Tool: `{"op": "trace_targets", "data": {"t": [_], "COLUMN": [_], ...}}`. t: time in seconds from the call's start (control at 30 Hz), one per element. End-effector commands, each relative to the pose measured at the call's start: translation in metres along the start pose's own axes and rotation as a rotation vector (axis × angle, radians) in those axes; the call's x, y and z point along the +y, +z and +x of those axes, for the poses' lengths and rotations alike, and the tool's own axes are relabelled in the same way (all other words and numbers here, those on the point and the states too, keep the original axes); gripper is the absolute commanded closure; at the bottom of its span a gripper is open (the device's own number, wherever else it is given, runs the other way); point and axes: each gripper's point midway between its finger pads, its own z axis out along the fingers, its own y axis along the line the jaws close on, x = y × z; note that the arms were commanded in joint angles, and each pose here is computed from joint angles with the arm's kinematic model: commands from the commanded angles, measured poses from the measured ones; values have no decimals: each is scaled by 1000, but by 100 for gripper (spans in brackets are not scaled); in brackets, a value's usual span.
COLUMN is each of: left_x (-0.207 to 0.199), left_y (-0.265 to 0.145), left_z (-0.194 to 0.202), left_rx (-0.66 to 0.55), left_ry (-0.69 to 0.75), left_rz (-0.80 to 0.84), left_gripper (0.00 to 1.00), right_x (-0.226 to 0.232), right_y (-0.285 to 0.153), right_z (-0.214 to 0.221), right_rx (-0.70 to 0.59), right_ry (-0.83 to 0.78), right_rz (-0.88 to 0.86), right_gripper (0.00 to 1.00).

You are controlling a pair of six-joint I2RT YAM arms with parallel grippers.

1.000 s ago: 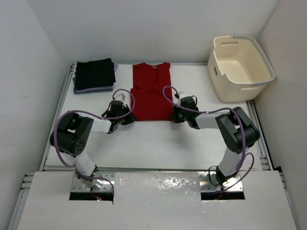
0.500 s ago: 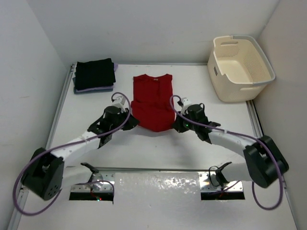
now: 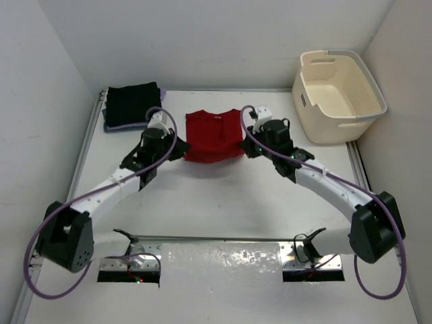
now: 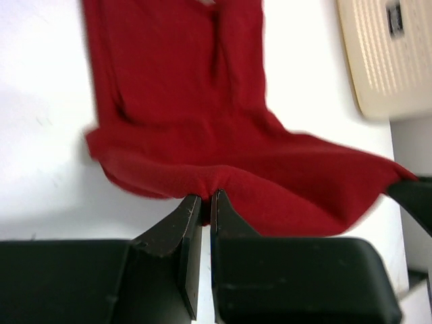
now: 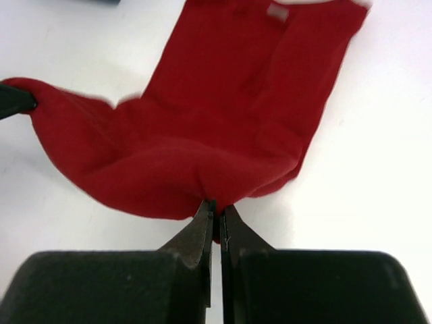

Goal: Fold and stack the t-shirts
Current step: Grab one side of the 2/3 rectangular tshirt with both arms, then fold the long partially folded tshirt into a neat square

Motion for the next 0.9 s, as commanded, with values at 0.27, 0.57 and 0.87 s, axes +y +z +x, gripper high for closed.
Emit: {"op": "trace_targets", "data": {"t": [0.27,0.57,0.87], "left_x": [-12,-10,16], "left_y": [70,131,193], "left_z": [-103,-148,-140], "left_rx": [-136,-169,-102], "left_ry": [13,64,30], "left_rz": [21,28,28], "left_gripper": [100,100,100], "right_x": [-52,-91,-109], "right_y": [54,100,172], "right_z": [-101,-122,-123], "right_rx": [-124,-140,-192], "right_ry": [-33,-35,-37], "right_rz": [144,174,99], "right_gripper": [100,100,100]}}
